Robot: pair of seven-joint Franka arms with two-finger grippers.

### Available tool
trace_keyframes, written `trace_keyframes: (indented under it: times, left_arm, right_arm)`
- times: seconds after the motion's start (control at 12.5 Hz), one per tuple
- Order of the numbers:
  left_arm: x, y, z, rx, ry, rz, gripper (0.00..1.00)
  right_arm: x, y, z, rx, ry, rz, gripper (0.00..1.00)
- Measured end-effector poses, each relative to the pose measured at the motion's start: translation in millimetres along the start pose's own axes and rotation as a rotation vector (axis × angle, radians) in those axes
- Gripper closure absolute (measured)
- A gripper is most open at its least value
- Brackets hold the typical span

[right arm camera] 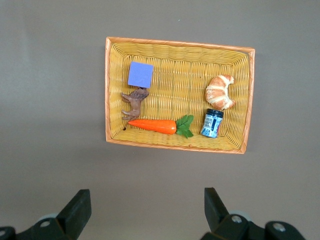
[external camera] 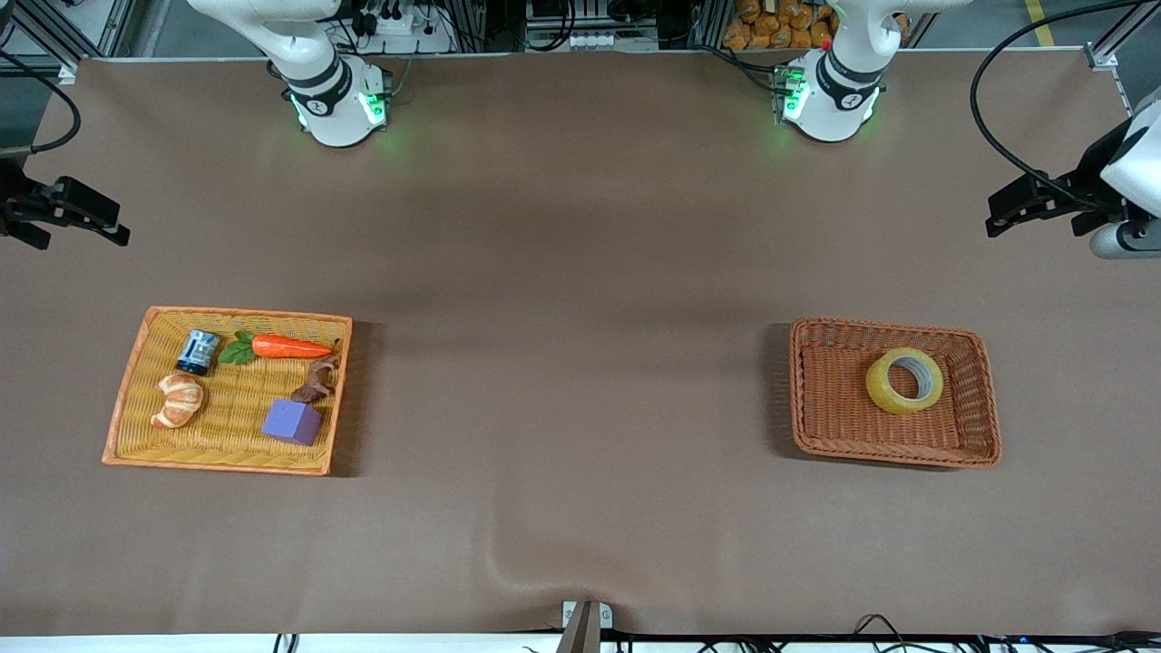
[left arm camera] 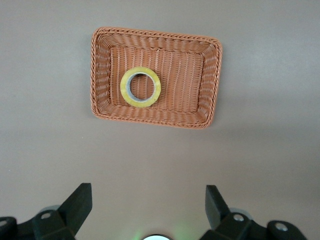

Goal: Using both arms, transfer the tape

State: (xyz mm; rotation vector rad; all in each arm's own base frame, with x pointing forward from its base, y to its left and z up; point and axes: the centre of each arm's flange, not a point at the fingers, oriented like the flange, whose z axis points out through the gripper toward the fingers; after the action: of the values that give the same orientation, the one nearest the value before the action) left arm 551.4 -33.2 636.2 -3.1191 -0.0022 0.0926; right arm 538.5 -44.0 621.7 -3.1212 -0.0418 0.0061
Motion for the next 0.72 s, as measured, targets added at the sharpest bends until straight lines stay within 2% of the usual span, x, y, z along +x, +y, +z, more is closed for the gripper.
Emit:
trace_keyframes:
  times: [0.72]
  left_arm:
    - [-0.8, 0.3, 0.7, 0.001, -0.007, 0.001, 0.00]
  right_arm:
    - [0.0, 0.0, 0.0, 0.000, 0.000, 0.000, 0.00]
